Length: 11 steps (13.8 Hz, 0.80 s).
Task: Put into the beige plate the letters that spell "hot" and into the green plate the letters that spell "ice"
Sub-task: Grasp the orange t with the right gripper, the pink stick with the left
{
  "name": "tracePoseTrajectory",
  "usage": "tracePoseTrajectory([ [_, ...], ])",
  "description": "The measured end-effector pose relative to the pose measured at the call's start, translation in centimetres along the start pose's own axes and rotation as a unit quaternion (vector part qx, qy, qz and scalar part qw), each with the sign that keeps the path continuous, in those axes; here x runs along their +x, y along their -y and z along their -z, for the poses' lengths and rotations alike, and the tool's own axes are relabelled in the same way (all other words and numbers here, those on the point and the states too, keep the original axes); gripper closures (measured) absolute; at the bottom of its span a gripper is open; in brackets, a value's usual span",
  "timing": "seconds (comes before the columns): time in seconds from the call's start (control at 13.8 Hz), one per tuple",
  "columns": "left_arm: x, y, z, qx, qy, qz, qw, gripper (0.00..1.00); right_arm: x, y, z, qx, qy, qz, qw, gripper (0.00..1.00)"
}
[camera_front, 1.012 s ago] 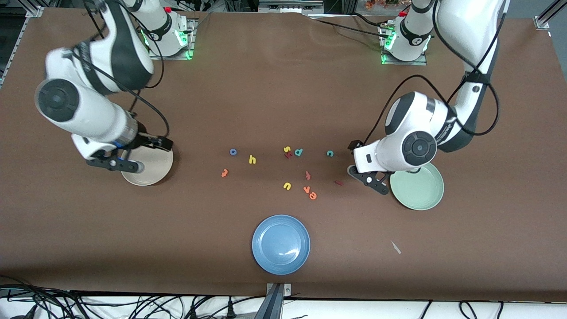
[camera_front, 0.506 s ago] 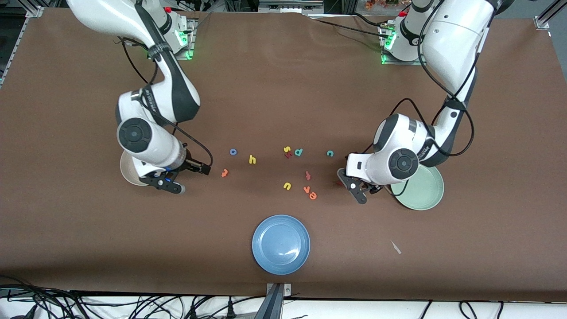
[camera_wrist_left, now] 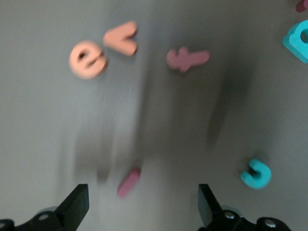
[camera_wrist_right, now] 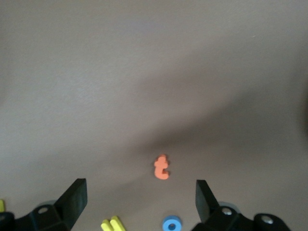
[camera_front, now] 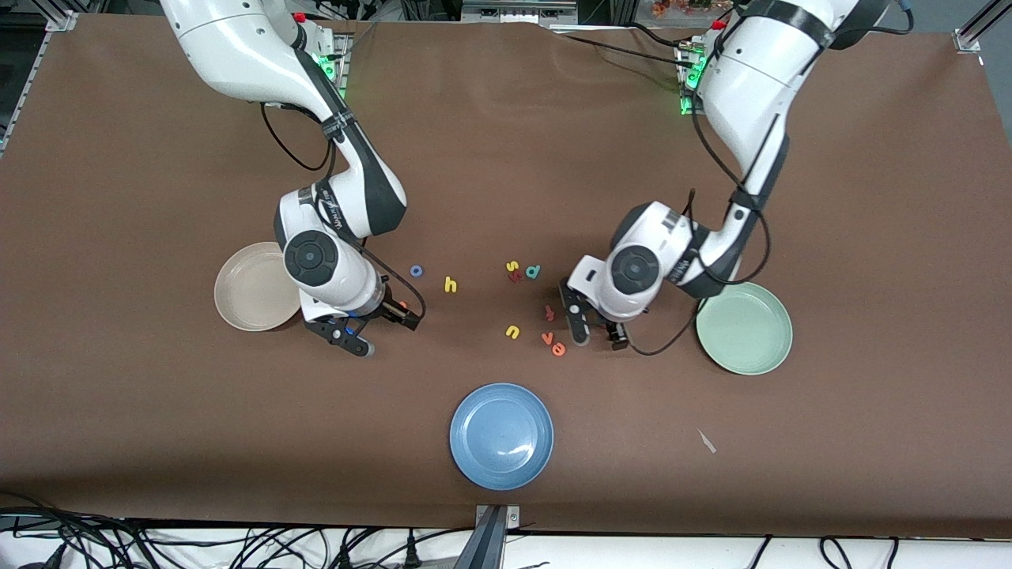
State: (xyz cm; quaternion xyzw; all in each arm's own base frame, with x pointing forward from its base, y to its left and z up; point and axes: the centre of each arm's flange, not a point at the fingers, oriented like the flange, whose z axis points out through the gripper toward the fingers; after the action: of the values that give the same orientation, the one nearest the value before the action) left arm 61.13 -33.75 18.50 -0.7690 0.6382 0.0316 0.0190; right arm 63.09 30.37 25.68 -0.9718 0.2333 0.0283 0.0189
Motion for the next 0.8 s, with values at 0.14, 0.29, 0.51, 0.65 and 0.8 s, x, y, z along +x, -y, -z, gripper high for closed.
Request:
tracePoseTrajectory([
  [0.14, 1.0, -0.5, -0.7, 0.017, -0.003, -0.039, 0.999, 0.00, -0.1, 0.2, -1.0, -0.003, 0.002, 0.000, 1.000, 0.00],
  [0.29, 0.6, -0.1, -1.1, 0.019, -0.003, -0.071, 0.997, 0.02, 0.1, 0.1, -2.7, -0.004, 0.001, -0.002, 1.000, 0.00],
  [0.51, -0.2, 0.7, -1.0, 0.022, -0.003, -0.097, 0.995, 0.11, 0.2, -0.2, -4.8, -0.012, 0.008, -0.004, 1.000, 0.00],
  [0.65, -0.4, 0.9, -1.0, 0.022, -0.003, -0.106, 0.994, 0.27, 0.2, -0.3, -5.4, -0.016, 0.011, -0.005, 1.000, 0.00],
  [0.8, -0.6, 1.1, -1.0, 0.022, -0.003, -0.108, 0.994, 0.50, 0.1, -0.5, -5.8, -0.021, 0.016, -0.006, 1.000, 0.00],
])
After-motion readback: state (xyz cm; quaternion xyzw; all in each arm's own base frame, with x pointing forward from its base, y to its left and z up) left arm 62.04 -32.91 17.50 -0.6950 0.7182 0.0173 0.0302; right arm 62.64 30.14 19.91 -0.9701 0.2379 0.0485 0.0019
